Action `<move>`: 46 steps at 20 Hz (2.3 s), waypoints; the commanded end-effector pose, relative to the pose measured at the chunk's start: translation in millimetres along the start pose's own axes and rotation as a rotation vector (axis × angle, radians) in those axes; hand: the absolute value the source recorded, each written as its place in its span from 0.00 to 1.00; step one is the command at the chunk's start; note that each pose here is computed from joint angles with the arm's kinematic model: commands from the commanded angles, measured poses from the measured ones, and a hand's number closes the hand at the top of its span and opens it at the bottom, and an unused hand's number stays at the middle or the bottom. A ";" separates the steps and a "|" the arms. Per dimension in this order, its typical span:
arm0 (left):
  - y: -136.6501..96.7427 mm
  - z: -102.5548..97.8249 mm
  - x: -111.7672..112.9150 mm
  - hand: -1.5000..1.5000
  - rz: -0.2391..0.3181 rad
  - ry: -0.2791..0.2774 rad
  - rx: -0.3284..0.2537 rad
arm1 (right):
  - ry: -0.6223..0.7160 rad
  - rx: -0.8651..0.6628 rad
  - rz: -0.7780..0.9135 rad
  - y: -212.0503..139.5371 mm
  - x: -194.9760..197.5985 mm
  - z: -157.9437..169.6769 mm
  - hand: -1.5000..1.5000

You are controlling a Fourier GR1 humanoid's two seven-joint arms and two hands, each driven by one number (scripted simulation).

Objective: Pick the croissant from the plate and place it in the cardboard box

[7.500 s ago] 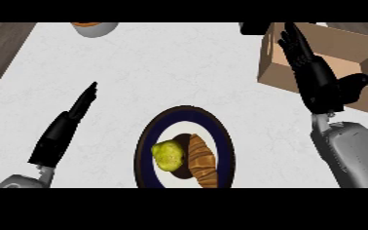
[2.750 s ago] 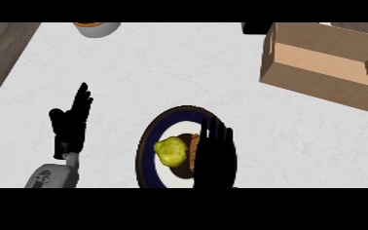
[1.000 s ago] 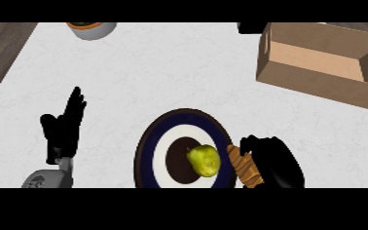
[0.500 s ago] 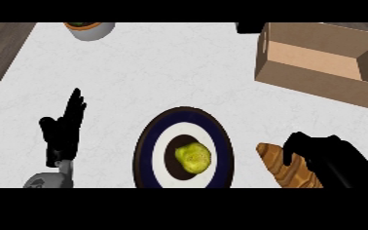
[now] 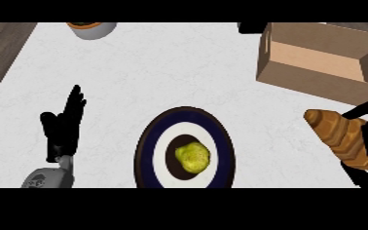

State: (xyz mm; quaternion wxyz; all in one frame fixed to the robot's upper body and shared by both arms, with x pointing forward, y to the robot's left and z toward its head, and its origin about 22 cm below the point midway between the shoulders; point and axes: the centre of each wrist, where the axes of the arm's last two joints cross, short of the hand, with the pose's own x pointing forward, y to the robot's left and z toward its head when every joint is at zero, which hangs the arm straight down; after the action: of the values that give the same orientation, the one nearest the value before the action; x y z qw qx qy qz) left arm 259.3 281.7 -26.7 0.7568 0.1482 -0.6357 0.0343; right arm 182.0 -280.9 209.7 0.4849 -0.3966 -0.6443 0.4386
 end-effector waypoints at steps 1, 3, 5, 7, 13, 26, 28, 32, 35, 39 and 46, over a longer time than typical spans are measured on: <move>-0.5 7.4 -0.4 0.50 -0.008 0.011 -0.008 | 0.034 -0.069 0.027 -44.0 -18.7 -14.6 1.00; 0.4 -4.5 0.8 0.50 0.001 0.012 -0.012 | 0.049 -0.106 0.007 -32.8 -33.6 -14.5 1.00; -11.6 -4.7 -0.8 0.50 0.022 0.006 -0.030 | 0.073 -0.120 -0.002 -27.0 -49.4 -37.5 1.00; -13.7 10.1 -3.2 0.50 0.005 0.018 -0.042 | 0.083 -0.142 -0.033 -43.3 -67.3 -46.0 1.00; 1.2 -7.8 -6.7 0.50 -0.005 -0.005 -0.027 | 0.097 -0.129 -0.071 -31.2 -102.4 -96.3 1.00; -18.7 3.7 -1.4 0.50 0.003 -0.012 -0.062 | 0.137 -0.095 0.021 46.5 -178.1 -157.5 1.00; -28.6 -10.9 22.7 0.50 0.004 -0.016 -0.057 | 0.199 -0.089 -0.096 55.0 -184.6 -168.9 1.00; -20.5 -6.4 11.1 0.50 -0.002 -0.030 -0.068 | 0.240 -0.006 -0.230 63.2 -184.2 -182.9 0.00; -12.8 -15.9 19.2 0.50 0.014 -0.023 -0.055 | 0.214 -0.044 -0.324 58.6 -202.6 -175.5 0.00; -5.0 -14.0 6.0 0.50 0.001 -0.028 -0.072 | 0.107 -0.126 -0.487 54.6 -210.3 -171.8 0.00; -19.7 -1.3 -1.7 0.50 -0.003 -0.026 -0.048 | 0.032 -0.244 -0.850 55.9 -238.7 -145.4 0.00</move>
State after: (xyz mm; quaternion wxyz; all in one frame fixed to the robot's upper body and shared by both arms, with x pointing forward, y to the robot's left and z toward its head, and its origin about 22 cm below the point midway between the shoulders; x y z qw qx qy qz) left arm 271.8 265.8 -27.2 0.7525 0.1275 -0.6460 0.0166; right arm 390.5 -443.6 116.3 0.5892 -0.2101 -0.7587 0.1817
